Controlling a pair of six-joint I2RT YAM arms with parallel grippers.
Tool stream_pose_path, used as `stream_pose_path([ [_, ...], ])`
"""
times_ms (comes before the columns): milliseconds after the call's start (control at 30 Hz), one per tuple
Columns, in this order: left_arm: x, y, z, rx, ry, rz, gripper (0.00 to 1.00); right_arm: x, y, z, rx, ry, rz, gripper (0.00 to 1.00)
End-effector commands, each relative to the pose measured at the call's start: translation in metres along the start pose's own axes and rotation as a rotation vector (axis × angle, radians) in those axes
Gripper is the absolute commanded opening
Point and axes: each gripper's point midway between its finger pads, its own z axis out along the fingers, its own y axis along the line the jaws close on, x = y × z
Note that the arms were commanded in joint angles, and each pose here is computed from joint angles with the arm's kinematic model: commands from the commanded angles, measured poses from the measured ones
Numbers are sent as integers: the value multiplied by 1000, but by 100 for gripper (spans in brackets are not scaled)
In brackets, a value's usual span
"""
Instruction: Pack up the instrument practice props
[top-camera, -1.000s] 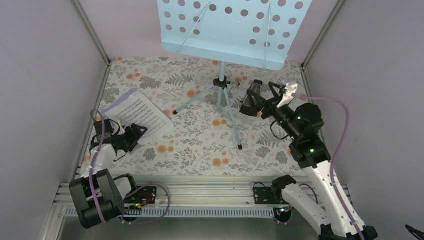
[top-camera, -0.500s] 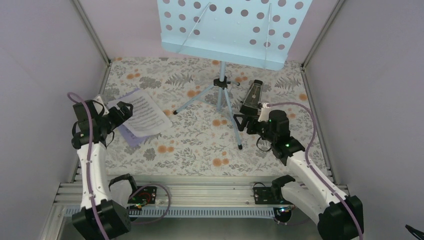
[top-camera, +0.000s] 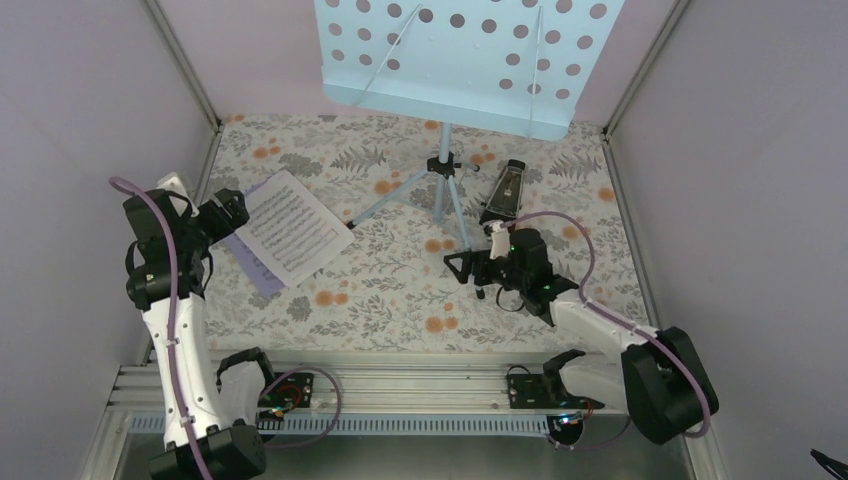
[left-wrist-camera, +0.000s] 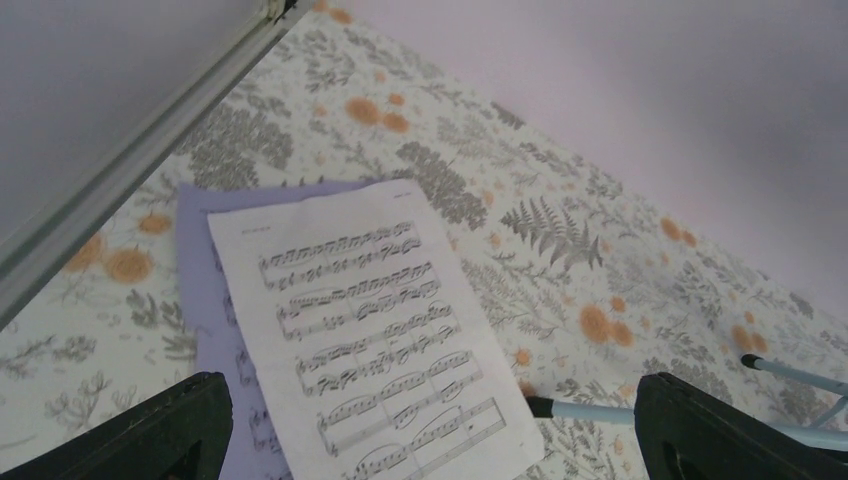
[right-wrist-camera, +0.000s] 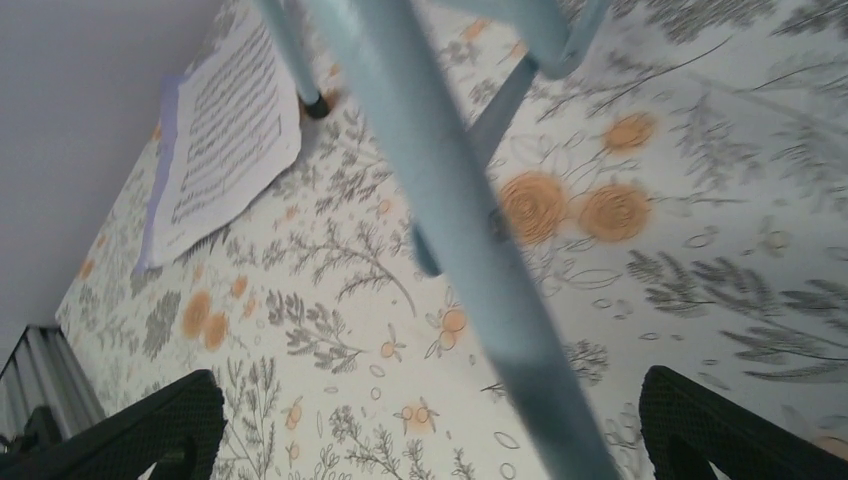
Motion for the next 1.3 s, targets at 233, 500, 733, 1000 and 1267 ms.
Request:
stream_pose_path([
  [233,-23,-33,8,127,-35,104,100,39,61,24,-170,65,-112,94],
  [500,-1,-68,17,236,6,176,98,77,106,33,-245,114,-122,93],
  [733,53,-125,22,444,107,224,94,94,157,46,-317,150,-163,94],
  [1000,112,-188,12,688,215,330,93,52,130,5,-164,25,-137,100],
  [1267,158,-249,-9,908,315,496,91,-37,99,-40,-201,-129,90,100],
])
